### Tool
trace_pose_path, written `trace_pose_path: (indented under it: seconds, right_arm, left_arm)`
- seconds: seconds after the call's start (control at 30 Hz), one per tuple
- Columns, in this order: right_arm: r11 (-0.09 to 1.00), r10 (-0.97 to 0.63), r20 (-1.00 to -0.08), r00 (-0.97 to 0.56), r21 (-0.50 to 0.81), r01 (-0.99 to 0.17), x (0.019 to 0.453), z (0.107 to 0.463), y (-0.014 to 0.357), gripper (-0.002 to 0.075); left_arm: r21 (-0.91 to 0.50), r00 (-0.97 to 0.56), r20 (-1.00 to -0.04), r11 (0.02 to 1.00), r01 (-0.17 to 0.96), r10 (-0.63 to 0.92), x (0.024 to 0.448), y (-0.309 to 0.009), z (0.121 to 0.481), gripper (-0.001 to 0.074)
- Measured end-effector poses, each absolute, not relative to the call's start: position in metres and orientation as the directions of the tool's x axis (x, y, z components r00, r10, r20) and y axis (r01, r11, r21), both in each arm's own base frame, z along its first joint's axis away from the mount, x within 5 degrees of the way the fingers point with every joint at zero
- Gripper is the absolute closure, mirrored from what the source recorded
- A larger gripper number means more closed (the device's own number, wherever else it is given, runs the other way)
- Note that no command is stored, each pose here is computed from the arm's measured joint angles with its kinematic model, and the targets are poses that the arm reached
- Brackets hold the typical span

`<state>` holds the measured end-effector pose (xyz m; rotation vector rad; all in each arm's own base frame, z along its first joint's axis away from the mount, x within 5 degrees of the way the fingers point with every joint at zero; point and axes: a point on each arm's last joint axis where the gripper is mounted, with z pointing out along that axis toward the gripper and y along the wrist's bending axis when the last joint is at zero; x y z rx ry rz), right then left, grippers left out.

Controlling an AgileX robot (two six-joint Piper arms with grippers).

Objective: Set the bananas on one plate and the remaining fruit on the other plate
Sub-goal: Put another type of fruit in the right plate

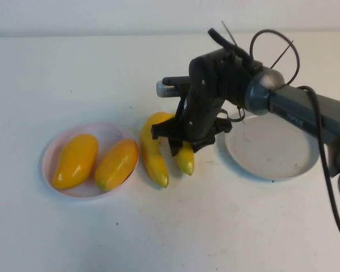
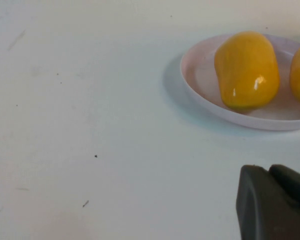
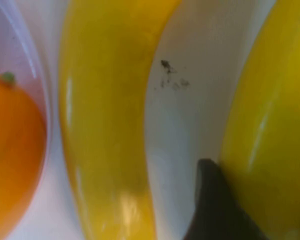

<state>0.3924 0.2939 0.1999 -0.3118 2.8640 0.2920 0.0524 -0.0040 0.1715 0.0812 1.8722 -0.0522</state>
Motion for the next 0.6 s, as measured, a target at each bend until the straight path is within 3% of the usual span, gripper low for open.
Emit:
trace_pose_path:
  seconds: [0.27, 0.4, 0.6]
  right_arm:
    - [0.967, -0.209, -0.373, -0.904, 0.057, -0.247, 0.363, 0.281, 0.242, 0.0414]
    - [0.986, -0.142, -0.379, -0.914, 0.03, -0.165, 0.35, 0.289, 0.191, 0.0414]
    - [0.999, -0.038, -0.295, -0.955, -0.008, -0.038, 0.354, 0.261, 0.139, 0.0414]
  left_arm:
    - [0.005, -0.297, -0.954, 0.997, 0.083, 0.03, 0.052, -0.004, 0.172, 0.0738]
    - [0.005, -0.297, -0.954, 0.997, 0.083, 0.03, 0.052, -0.004, 0.172, 0.0738]
    - [0.005, -0.297, -0.954, 0.997, 0.083, 0.03, 0.052, -0.004, 0.172, 0.0738]
